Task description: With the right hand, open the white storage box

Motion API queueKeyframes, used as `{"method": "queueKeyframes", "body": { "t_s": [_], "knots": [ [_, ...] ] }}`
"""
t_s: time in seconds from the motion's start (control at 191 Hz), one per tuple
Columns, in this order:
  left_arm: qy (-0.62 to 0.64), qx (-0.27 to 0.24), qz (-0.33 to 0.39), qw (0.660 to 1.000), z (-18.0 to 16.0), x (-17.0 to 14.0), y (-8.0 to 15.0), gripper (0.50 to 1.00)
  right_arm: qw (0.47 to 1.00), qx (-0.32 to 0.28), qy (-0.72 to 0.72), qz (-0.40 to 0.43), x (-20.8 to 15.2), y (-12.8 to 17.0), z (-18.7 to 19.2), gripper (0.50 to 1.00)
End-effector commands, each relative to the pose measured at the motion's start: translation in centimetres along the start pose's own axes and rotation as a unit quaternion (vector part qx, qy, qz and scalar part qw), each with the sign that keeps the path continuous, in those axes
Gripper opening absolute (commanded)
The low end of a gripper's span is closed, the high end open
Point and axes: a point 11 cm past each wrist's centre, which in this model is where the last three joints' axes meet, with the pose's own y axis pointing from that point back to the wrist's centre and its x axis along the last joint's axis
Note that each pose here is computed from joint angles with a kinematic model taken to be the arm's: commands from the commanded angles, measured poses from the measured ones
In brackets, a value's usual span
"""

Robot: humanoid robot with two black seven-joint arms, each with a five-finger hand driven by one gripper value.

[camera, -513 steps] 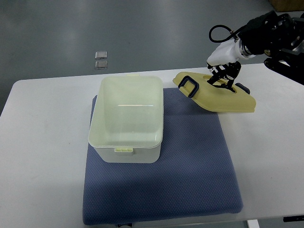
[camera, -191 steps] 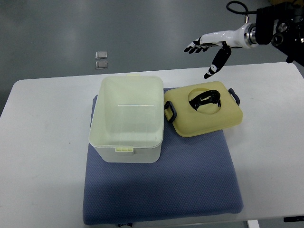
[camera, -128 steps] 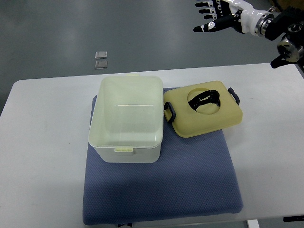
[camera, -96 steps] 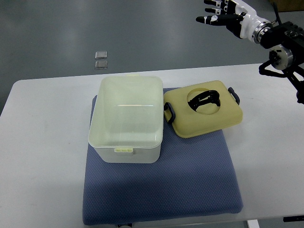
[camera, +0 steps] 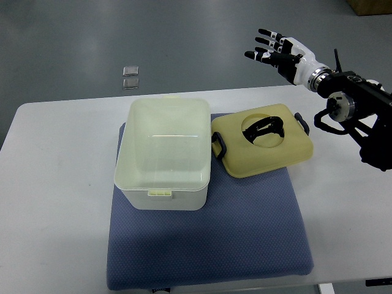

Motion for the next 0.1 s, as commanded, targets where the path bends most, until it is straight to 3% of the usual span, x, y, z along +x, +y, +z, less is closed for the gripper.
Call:
{"method": "queueKeyframes", "body": {
  "t_s": [0.0, 0.099],
  "knots": [
    [0.000, 0.000, 0.000, 1.000, -0.01, 0.00, 0.00, 1.000, 1.000, -0.002, -0.005, -0.006, -0.47, -0.04, 0.45, 0.924],
    [0.000, 0.000, 0.000, 1.000, 0.00, 0.00, 0.00, 1.000, 1.000, -0.005, -0.009, -0.008, -0.90, -0.12, 0.89, 0.924]
  ]
}}
